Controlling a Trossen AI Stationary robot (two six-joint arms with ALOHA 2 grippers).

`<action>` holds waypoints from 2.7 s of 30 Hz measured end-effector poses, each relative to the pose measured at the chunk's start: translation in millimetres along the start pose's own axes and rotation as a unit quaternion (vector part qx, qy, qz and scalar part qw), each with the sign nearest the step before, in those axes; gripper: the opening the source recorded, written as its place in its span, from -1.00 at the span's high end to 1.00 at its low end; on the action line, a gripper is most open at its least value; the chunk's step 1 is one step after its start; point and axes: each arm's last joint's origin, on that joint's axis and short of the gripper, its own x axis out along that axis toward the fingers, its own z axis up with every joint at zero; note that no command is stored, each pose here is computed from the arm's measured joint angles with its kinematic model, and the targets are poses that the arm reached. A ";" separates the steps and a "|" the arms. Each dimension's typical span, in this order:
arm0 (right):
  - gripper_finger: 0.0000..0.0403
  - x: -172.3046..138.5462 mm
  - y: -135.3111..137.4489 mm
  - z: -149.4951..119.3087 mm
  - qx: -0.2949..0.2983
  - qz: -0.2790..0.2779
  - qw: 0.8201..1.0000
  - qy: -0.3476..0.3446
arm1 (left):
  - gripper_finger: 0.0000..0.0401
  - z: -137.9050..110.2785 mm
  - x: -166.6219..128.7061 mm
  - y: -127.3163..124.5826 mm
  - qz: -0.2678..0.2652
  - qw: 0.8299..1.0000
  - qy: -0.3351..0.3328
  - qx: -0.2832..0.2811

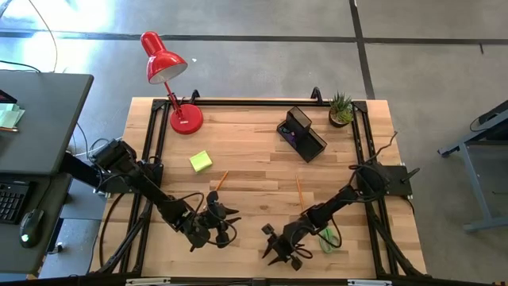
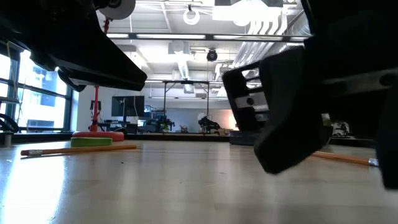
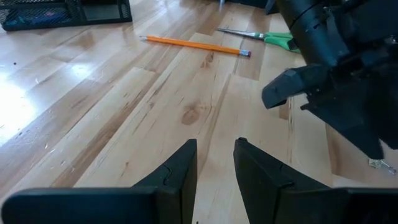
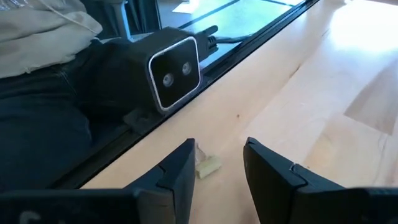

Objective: Pick and place office supplies into organizer
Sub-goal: Put the light green binder clip into the black desk organizer

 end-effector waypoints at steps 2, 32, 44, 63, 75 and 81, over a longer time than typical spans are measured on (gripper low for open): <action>0.36 6.8 -0.7 4.8 -0.003 0.014 1.000 -0.004 | 0.54 -0.1 -0.1 -0.1 0.000 1.000 0.000 0.000; 0.36 27.6 -13.5 -5.3 0.019 0.082 0.996 0.033 | 0.54 -0.6 -0.1 -0.5 -0.010 1.000 0.009 0.001; 0.59 27.3 -17.2 -6.1 0.000 0.060 0.998 0.032 | 0.54 -0.4 -0.1 -0.4 -0.007 1.000 0.006 0.000; 0.99 21.8 -39.3 -11.7 0.039 0.027 0.997 0.062 | 0.54 -0.4 -0.1 -0.4 -0.008 1.000 0.006 0.000; 0.99 -7.7 -65.9 6.4 0.055 -0.050 0.989 0.125 | 0.54 -0.5 -0.1 -0.4 -0.008 1.000 0.007 0.001; 0.99 -34.7 -72.9 18.1 0.042 -0.138 0.967 0.211 | 0.54 -1.1 -0.2 -0.1 -0.008 1.000 0.010 0.003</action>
